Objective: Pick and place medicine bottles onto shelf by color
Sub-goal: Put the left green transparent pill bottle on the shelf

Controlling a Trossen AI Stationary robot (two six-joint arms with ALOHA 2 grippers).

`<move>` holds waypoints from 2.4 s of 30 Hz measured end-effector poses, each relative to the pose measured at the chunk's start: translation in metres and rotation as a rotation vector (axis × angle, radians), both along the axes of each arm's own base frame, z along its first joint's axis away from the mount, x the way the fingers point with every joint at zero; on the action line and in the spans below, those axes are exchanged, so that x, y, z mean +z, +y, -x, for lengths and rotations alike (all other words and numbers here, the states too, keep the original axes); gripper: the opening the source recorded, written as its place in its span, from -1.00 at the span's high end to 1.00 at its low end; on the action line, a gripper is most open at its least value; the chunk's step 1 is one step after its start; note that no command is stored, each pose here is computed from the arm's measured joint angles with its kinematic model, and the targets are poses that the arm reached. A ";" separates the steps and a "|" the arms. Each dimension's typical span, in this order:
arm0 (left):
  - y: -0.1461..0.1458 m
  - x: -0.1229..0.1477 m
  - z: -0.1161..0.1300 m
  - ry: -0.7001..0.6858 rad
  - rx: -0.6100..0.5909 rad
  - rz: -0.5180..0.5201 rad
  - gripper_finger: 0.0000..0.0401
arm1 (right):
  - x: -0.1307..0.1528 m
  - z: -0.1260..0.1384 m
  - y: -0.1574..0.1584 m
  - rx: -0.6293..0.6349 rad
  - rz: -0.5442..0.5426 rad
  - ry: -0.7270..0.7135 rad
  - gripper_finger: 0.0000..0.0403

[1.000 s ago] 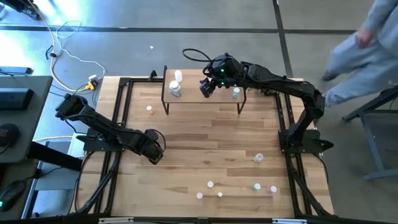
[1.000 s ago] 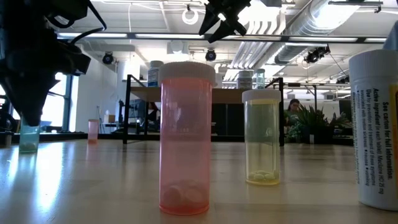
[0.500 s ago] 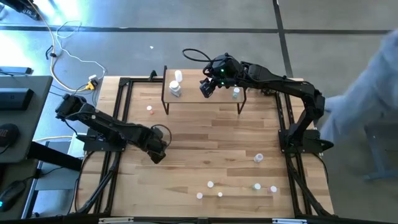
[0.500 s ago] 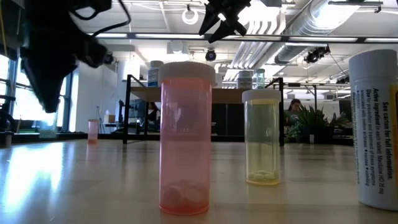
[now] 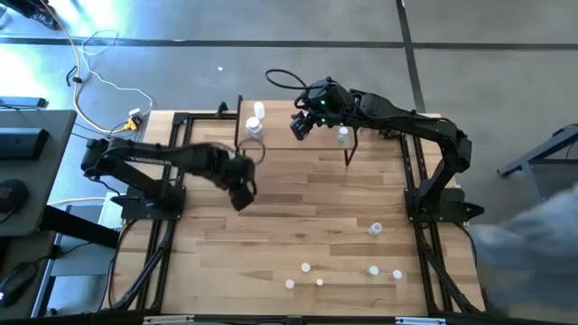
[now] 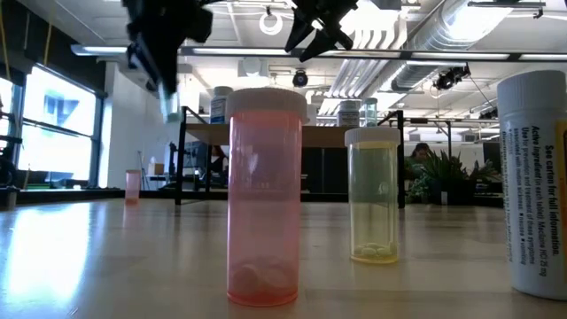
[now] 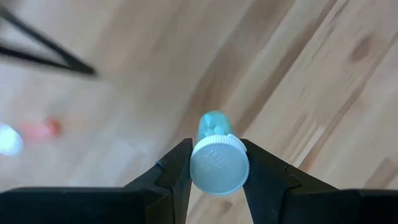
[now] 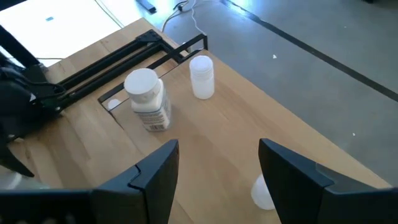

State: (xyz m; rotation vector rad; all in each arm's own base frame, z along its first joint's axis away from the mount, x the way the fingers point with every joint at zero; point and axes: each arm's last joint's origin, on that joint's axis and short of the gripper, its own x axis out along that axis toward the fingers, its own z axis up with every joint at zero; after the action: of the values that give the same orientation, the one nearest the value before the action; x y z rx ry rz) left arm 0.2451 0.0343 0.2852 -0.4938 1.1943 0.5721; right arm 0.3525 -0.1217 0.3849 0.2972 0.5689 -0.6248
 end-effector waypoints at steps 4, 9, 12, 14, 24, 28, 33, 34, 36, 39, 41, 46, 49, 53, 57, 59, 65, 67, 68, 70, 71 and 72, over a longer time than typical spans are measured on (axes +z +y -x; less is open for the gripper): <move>0.020 0.036 -0.001 -0.069 -0.028 -0.051 0.45 | 0.000 0.001 -0.002 -0.008 0.003 0.001 -0.06; 0.043 0.078 0.006 -0.143 -0.023 -0.178 0.45 | 0.000 0.002 -0.005 -0.017 0.004 0.001 -0.06; 0.059 0.100 0.012 -0.170 0.004 -0.283 0.45 | 0.000 0.003 -0.009 -0.027 0.004 0.001 -0.06; 0.069 0.113 0.018 -0.176 0.021 -0.349 0.45 | 0.000 0.004 -0.012 -0.036 0.004 0.001 -0.06; 0.128 0.128 0.050 -0.100 0.168 -0.489 0.45 | 0.000 0.012 -0.030 -0.089 0.005 0.002 -0.06; 0.152 0.116 0.052 -0.073 0.218 -0.431 0.45 | 0.000 0.015 -0.037 -0.104 0.009 0.006 -0.06; 0.176 0.094 0.041 -0.022 0.225 -0.355 0.45 | 0.000 0.019 -0.045 -0.121 0.004 0.004 -0.06; 0.179 0.091 0.039 -0.014 0.226 -0.345 0.45 | 0.000 0.020 -0.047 -0.122 0.009 0.008 -0.06; 0.187 0.085 0.036 -0.001 0.231 -0.327 0.45 | 0.000 0.021 -0.049 -0.122 0.015 0.013 -0.06; 0.198 0.077 0.032 0.026 0.227 -0.311 0.45 | 0.000 0.022 -0.052 -0.131 0.015 0.013 -0.06; 0.203 0.074 0.027 0.030 0.226 -0.301 0.45 | 0.000 0.023 -0.054 -0.136 0.015 0.013 -0.06; 0.214 0.061 0.021 0.051 0.223 -0.262 0.45 | 0.000 0.026 -0.058 -0.134 0.029 0.025 -0.06; 0.218 0.054 0.017 0.054 0.214 -0.228 0.45 | 0.000 0.027 -0.060 -0.134 0.036 0.031 -0.06; 0.219 0.050 0.015 0.062 0.211 -0.217 0.45 | 0.000 0.028 -0.062 -0.136 0.040 0.035 -0.06; 0.219 0.049 0.016 0.064 0.217 -0.205 0.45 | 0.000 0.028 -0.062 -0.136 0.041 0.036 -0.06; 0.218 0.048 0.017 0.076 0.221 -0.192 0.45 | 0.000 0.028 -0.062 -0.135 0.043 0.037 -0.06; 0.216 0.047 0.018 0.092 0.228 -0.168 0.45 | 0.000 0.028 -0.062 -0.135 0.043 0.037 -0.06; 0.215 0.047 0.018 0.087 0.225 -0.159 0.45 | 0.000 0.028 -0.062 -0.135 0.043 0.037 -0.06; 0.215 0.047 0.018 0.082 0.221 -0.147 0.45 | 0.000 0.028 -0.062 -0.135 0.042 0.037 -0.06; 0.213 0.046 0.019 0.092 0.215 -0.124 0.45 | 0.000 0.028 -0.062 -0.135 0.042 0.037 -0.06; 0.212 0.046 0.020 0.096 0.215 -0.117 0.45 | 0.000 0.028 -0.062 -0.135 0.042 0.037 -0.06; 0.212 0.046 0.020 0.097 0.221 -0.114 0.45 | 0.000 0.028 -0.062 -0.135 0.042 0.037 -0.06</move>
State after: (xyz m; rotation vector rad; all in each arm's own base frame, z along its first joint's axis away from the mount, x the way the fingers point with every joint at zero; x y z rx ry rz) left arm 0.2250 0.2466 0.3313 -0.5092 1.1989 0.8571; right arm 0.3244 -0.1840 0.3849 0.2871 0.5732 -0.7732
